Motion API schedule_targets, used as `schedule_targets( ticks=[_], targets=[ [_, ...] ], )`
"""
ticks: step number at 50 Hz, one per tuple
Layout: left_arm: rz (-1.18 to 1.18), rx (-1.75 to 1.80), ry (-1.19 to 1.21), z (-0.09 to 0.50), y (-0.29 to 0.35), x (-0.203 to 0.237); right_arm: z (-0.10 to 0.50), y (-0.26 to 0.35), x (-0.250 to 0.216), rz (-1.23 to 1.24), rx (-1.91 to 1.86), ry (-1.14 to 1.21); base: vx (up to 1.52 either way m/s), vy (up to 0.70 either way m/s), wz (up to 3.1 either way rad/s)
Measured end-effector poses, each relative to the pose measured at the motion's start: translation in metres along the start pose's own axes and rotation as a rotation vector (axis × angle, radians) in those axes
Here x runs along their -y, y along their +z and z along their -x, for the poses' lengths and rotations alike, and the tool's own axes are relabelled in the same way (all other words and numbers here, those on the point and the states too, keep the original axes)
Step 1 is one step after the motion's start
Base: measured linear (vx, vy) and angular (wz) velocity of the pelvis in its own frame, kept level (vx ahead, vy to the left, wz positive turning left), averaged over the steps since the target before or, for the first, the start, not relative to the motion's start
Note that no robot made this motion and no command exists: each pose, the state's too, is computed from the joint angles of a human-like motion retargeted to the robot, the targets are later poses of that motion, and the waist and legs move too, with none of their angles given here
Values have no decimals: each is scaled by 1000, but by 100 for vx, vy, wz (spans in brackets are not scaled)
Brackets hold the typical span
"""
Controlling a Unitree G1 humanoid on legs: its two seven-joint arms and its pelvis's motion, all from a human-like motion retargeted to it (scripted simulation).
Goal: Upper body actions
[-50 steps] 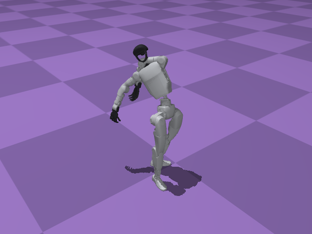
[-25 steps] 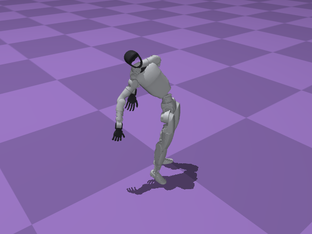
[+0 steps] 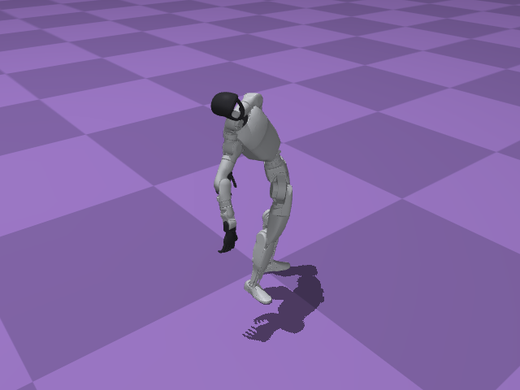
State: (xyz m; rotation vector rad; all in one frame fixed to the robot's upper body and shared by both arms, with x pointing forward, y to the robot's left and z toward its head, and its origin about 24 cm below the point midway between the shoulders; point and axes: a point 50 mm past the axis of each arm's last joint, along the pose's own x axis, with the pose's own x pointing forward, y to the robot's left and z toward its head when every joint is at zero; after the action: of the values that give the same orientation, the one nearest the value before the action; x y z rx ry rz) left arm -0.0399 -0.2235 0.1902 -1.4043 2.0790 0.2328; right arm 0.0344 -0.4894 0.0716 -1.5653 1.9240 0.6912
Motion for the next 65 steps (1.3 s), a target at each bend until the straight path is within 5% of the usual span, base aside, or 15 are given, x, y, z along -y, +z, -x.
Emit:
schedule_targets(
  ticks=[42,65],
  targets=[
    [-231,-126,-30,2,-25,9,-8,15,-30,280,6,56,-18,-15,-111],
    [-320,-151,-114,3,-34,17,-8,-22,-48,219,-162,139,-17,9,-102]
  ],
)
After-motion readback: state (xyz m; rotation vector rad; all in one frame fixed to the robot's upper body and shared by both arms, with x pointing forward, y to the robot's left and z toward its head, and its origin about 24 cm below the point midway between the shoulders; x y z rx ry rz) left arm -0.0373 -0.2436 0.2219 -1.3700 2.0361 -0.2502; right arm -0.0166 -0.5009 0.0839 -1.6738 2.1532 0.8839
